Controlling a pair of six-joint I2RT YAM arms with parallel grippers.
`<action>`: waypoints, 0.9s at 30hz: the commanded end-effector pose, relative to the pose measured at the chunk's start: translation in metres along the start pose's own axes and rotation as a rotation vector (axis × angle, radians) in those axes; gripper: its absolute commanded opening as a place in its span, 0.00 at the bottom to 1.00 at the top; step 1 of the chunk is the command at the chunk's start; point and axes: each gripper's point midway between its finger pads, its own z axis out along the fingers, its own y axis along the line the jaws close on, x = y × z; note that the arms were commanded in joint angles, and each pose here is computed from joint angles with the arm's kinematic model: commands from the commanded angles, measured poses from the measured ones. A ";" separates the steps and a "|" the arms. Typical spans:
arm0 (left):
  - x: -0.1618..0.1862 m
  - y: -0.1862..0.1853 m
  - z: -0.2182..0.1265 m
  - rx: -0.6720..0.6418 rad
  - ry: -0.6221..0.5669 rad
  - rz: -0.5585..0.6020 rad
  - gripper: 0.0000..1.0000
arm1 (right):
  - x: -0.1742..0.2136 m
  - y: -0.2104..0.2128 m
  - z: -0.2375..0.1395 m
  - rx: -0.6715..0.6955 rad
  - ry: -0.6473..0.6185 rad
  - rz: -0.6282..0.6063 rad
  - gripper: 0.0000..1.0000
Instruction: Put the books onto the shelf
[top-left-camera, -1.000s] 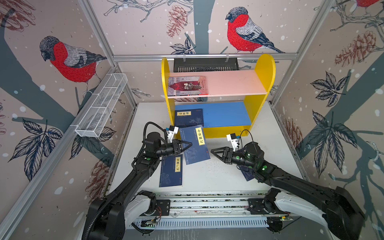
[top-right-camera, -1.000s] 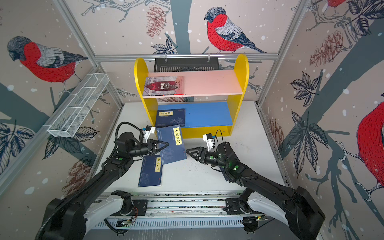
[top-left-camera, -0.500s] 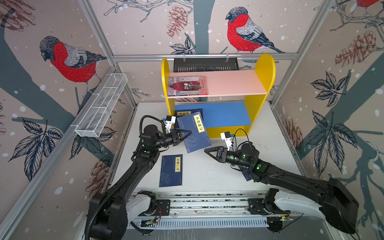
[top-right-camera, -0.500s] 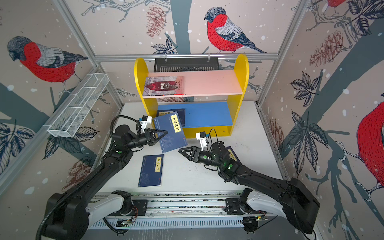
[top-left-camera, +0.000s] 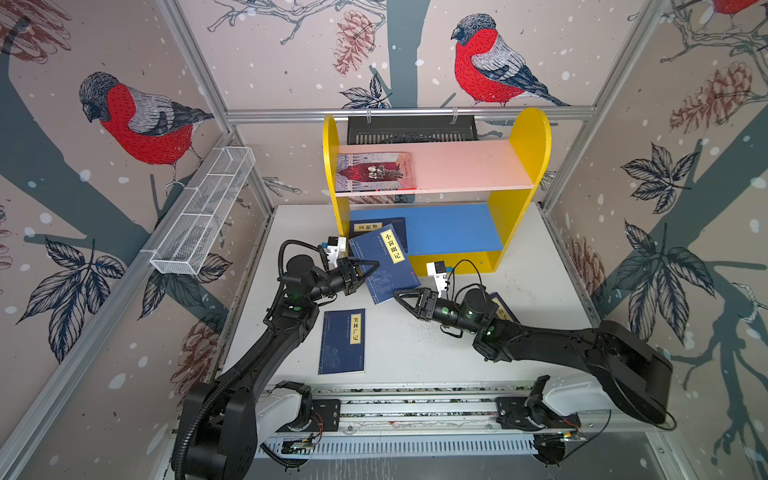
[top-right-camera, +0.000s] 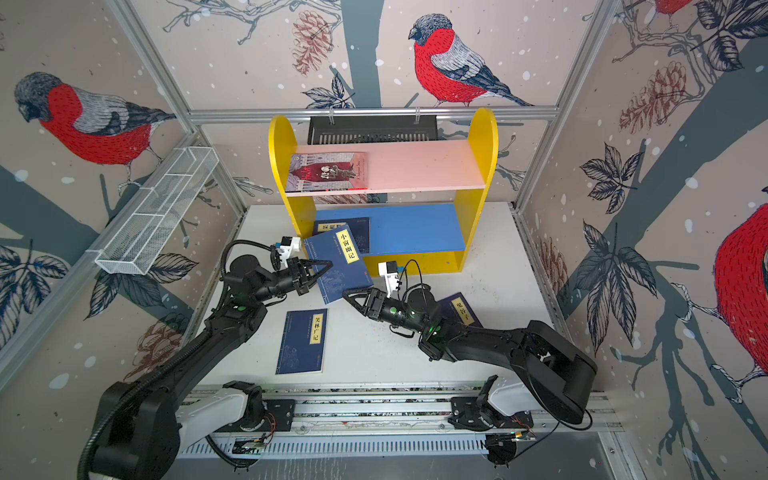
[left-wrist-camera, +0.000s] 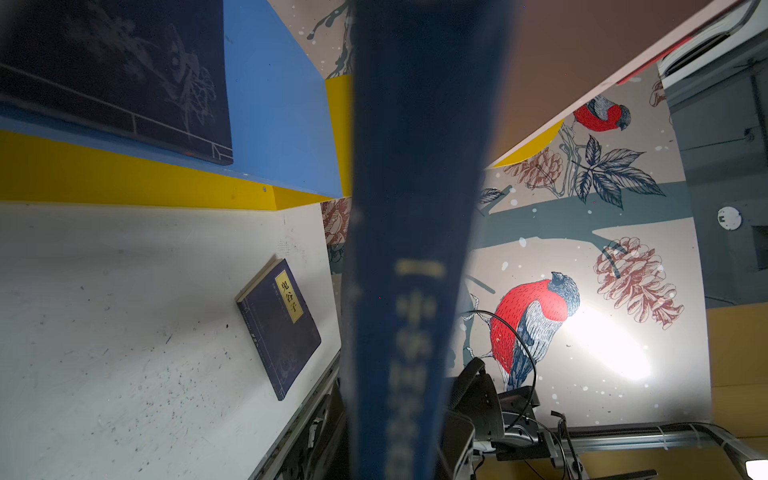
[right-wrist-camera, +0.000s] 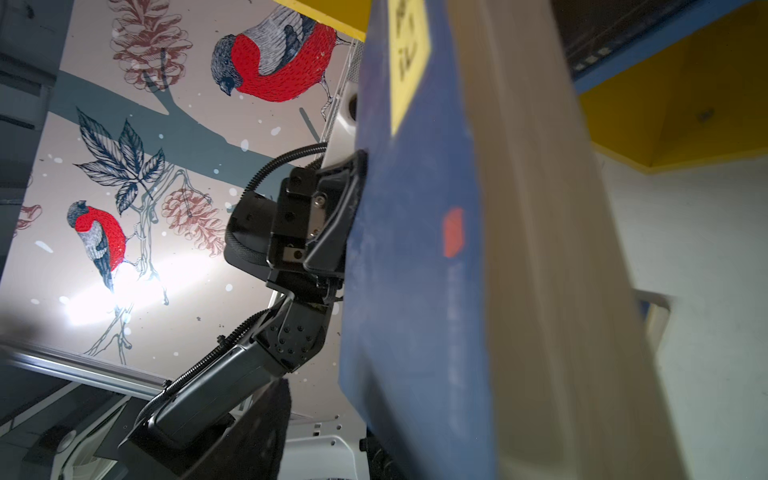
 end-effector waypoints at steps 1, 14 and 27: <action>-0.004 -0.019 -0.003 0.062 -0.020 0.053 0.00 | -0.015 0.019 0.002 -0.073 -0.072 -0.006 0.70; 0.000 -0.019 -0.005 0.078 -0.014 0.044 0.00 | -0.031 0.004 0.012 -0.029 -0.141 -0.019 0.48; 0.009 -0.009 -0.009 0.054 -0.009 0.054 0.29 | -0.035 0.000 0.013 -0.055 -0.103 -0.017 0.03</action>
